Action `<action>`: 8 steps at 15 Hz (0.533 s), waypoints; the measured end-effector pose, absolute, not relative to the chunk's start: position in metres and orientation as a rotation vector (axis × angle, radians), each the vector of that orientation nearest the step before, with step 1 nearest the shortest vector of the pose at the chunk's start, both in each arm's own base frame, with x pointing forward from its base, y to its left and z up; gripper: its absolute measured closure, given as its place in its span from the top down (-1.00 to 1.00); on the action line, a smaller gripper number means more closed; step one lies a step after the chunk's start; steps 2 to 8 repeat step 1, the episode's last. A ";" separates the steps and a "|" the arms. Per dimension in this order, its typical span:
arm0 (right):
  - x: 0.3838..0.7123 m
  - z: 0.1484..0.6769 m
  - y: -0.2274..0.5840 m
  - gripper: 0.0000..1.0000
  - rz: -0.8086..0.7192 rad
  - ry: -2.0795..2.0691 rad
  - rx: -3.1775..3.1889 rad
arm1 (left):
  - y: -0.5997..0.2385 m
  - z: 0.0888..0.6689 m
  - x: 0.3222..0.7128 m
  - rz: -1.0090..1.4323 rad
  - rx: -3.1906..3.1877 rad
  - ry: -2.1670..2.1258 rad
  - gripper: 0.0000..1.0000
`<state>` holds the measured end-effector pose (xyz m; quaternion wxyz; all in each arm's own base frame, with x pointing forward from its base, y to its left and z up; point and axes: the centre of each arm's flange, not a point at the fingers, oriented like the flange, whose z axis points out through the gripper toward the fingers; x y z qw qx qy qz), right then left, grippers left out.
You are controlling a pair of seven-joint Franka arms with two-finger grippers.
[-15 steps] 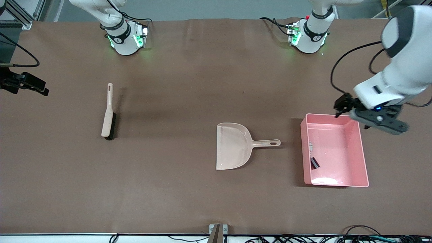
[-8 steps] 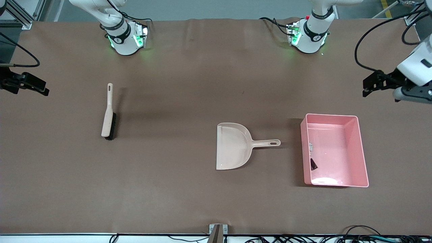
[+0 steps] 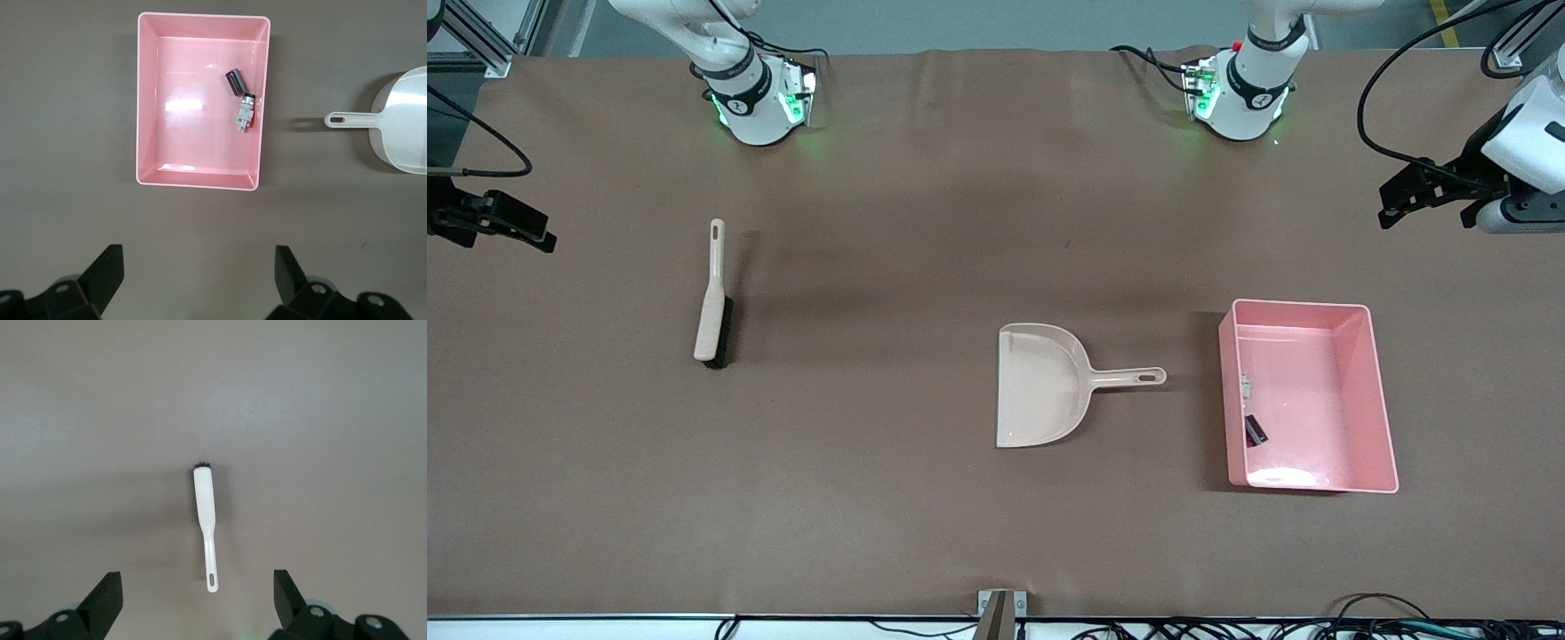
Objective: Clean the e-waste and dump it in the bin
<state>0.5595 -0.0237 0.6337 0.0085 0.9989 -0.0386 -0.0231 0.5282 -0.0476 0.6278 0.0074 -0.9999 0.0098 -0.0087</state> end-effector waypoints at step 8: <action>0.560 0.634 -0.024 1.00 -0.073 -0.121 3.121 | -0.048 0.628 0.528 -0.027 -3.127 0.030 1.00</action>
